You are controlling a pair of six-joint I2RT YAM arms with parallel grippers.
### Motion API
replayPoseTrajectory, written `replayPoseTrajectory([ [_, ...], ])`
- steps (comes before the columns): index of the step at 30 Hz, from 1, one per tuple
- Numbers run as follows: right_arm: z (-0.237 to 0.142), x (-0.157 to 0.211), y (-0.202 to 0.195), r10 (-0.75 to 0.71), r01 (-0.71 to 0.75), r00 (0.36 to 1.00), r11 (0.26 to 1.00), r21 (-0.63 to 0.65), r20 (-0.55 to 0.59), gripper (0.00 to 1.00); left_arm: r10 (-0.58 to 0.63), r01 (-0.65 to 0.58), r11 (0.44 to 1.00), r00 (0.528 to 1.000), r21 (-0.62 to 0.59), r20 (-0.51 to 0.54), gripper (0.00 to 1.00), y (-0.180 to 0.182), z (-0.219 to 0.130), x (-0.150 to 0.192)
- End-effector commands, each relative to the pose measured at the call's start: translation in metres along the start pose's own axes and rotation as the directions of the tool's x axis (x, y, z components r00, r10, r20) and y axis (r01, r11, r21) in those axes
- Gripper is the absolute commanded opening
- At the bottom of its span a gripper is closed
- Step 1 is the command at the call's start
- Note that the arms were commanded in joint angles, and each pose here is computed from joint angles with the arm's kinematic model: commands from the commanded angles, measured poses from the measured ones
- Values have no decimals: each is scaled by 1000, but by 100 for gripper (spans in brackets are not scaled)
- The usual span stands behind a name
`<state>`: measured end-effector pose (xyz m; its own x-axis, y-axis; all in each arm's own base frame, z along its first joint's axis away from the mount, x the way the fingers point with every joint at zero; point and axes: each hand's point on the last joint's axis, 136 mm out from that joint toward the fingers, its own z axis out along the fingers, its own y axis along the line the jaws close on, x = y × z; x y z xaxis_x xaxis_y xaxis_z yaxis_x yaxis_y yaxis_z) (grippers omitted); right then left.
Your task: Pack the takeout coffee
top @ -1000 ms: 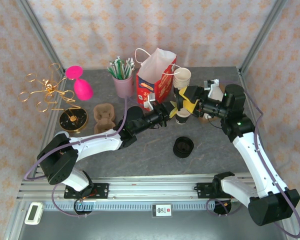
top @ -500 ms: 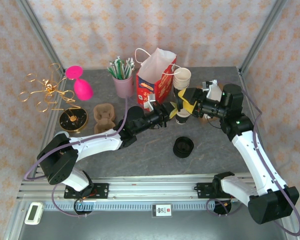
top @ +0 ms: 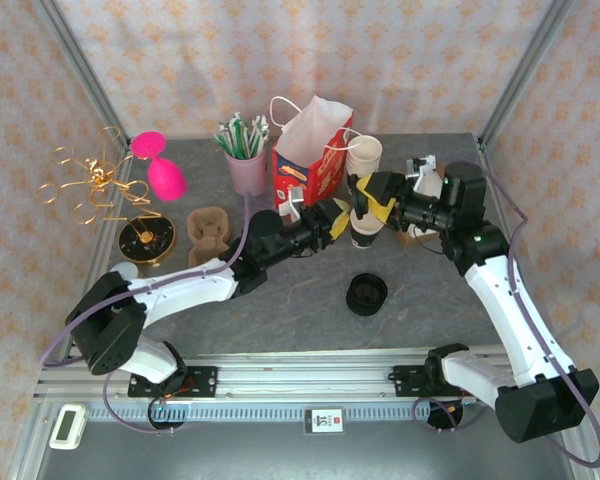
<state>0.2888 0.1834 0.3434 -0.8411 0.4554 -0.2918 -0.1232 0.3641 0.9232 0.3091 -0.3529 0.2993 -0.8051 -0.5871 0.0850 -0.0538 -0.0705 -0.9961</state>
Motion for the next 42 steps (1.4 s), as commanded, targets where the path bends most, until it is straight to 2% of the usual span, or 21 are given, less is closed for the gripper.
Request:
replayPoseTrajectory([
  [1,-9,-24,-18,-103,83,990,980,183,100,72,93,-88,995,991,-56,94,36,0,-23,-20],
  [5,-17,-46,-67,-193,109,971,884,455,143,72,257,-211,949,948,-233,188,37,15,-56,-47],
  [10,-7,-59,-113,-239,133,967,774,620,92,71,460,-345,841,861,-417,216,41,20,-94,-73],
  [16,5,-74,-159,-282,172,959,609,774,8,69,669,-476,641,730,-602,136,43,24,-120,-92],
  [20,17,-80,-167,-325,217,945,515,829,-45,69,725,-505,561,682,-655,94,43,31,-129,-99],
  [23,31,-76,-171,-321,246,943,501,830,-86,69,738,-510,536,670,-673,80,44,36,-132,-102],
  [30,46,-64,-187,-320,303,931,417,857,-173,69,761,-524,494,646,-694,54,47,42,-135,-106],
  [33,45,-62,-193,-324,312,927,388,867,-189,69,763,-522,486,645,-701,48,47,45,-137,-106],
  [42,54,-51,-203,-302,346,922,365,864,-242,69,762,-514,486,645,-707,55,49,47,-139,-108],
])
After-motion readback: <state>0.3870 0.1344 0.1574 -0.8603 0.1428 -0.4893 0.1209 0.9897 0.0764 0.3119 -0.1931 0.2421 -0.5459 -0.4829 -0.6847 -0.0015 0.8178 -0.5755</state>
